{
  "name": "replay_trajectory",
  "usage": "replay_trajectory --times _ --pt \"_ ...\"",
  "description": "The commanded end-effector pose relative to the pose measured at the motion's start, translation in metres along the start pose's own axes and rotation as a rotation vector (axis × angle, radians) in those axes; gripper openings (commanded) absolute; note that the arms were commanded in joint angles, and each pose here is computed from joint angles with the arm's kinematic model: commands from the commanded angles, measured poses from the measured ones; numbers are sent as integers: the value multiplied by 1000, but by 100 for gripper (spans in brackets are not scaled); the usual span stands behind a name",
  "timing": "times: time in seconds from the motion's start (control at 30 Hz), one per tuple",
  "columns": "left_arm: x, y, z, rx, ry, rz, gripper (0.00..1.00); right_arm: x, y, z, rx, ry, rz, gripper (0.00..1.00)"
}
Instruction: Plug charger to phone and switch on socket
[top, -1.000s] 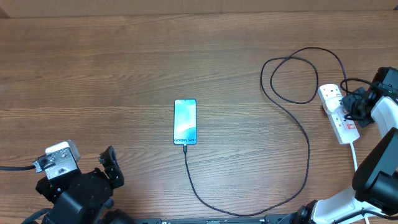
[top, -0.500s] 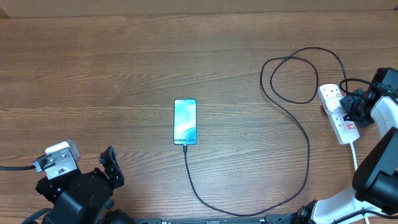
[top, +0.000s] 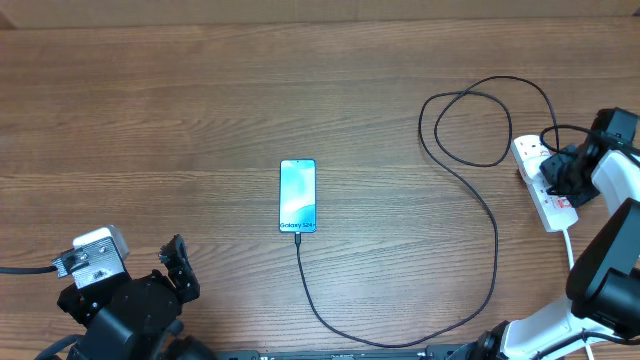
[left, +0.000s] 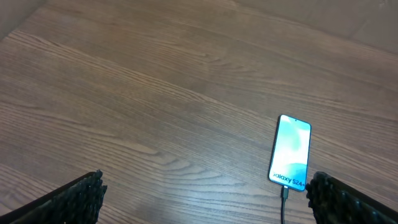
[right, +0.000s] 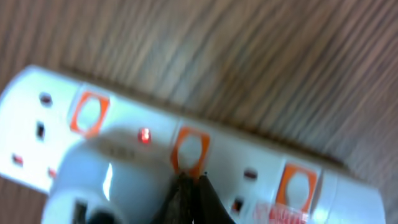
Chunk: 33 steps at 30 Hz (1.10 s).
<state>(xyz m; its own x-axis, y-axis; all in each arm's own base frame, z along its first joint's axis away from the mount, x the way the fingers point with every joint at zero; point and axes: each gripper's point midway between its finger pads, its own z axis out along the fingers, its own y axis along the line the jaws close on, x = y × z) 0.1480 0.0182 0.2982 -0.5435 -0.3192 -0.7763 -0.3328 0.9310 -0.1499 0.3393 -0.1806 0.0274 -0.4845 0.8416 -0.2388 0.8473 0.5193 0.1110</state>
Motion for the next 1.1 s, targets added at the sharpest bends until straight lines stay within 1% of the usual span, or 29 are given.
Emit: replay_trajectory --times 0.0,0.07,0.2,0.33,0.43,0.53,0.63,0.67,0.7,0.8,0.87,0.97,1.07 --pt "-2 2 0 -10 -11 -20 100 -4 -7 -9 87 -25 24 4" --pt "-3 3 0 -18 -20 -20 99 -11 -13 -23 120 -61 57 4" --pt "-7 7 0 -39 -39 24 100 -21 -7 -60 67 -133 78 4" --pt "-6 6 0 -36 -36 23 100 -29 8 -107 -43 -228 75 4" --pt "-7 9 0 -51 -43 40 99 -28 28 -155 -182 -311 56 4" --pt "-9 15 0 -84 -51 51 99 -26 48 -214 -362 -419 29 4" --pt "-10 21 0 -117 -53 25 99 -24 67 -289 -593 -569 -10 4" --pt "-10 24 0 -129 -51 12 100 -23 74 -332 -719 -661 -37 4" --pt "-10 26 0 -140 -53 4 100 -21 77 -352 -775 -705 -51 4" --pt "-11 34 -1 -185 -58 -29 100 -9 77 -443 -1008 -921 -112 4" --pt "-12 41 -3 -218 -64 -57 100 1 70 -495 -1130 -1055 -127 4" --pt "-10 49 -5 -250 -63 -104 100 18 53 -551 -1240 -1226 -153 4" --pt "-6 54 -8 -257 -58 -153 100 32 40 -569 -1247 -1292 -175 4"
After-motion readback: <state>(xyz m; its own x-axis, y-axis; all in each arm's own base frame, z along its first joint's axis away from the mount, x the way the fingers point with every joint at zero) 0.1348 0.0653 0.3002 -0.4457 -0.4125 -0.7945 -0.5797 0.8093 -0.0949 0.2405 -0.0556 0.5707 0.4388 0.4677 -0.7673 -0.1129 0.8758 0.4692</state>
